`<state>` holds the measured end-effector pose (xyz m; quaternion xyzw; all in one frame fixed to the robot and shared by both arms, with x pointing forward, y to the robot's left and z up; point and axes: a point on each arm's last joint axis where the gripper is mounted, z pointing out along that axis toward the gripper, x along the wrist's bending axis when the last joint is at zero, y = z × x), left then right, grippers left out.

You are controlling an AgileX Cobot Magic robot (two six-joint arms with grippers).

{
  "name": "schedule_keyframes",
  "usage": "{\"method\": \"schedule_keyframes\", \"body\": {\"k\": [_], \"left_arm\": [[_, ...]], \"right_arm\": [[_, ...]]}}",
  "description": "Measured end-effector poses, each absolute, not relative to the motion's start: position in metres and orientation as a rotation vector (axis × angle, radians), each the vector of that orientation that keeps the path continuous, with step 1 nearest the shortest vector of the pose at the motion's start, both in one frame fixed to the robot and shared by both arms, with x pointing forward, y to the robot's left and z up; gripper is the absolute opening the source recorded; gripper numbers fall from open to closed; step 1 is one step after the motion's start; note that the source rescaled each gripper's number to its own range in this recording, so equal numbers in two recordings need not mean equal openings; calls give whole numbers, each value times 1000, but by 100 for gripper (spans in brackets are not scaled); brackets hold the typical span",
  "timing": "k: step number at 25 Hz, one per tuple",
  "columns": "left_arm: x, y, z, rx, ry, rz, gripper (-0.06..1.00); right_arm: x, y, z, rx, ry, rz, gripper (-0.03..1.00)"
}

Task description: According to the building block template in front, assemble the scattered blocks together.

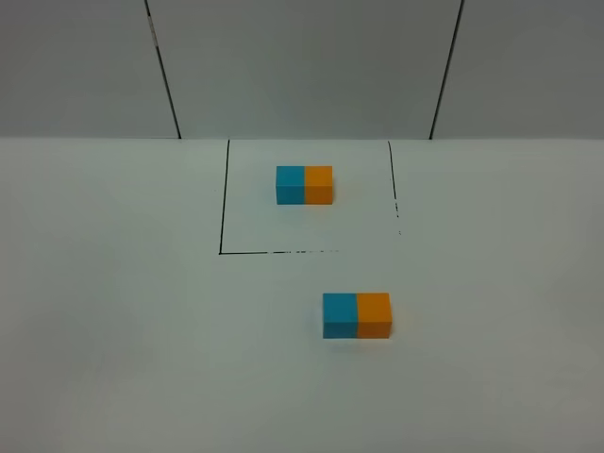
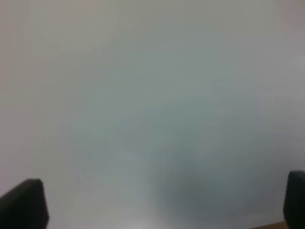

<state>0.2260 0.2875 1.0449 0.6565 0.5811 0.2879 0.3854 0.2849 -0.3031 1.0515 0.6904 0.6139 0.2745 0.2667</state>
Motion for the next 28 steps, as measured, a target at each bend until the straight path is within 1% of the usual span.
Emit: {"method": "schedule_keyframes", "body": {"k": [10, 18, 20, 25, 28], "left_arm": [[226, 288, 1045, 1672, 1480, 733, 60], [226, 288, 1045, 1672, 1480, 733, 60], [226, 288, 1045, 1672, 1480, 733, 60], [226, 288, 1045, 1672, 1480, 733, 60], [226, 288, 1045, 1672, 1480, 733, 60]], "right_arm": [[269, -307, 1048, 1914, 1469, 795, 100], [253, -306, 1049, 1852, 1394, 876, 99], [250, -306, 1050, 1837, 1382, 892, 97], [240, -305, 1050, 1790, 1342, 942, 86], [234, -305, 1050, 1763, 1317, 969, 83]]}}
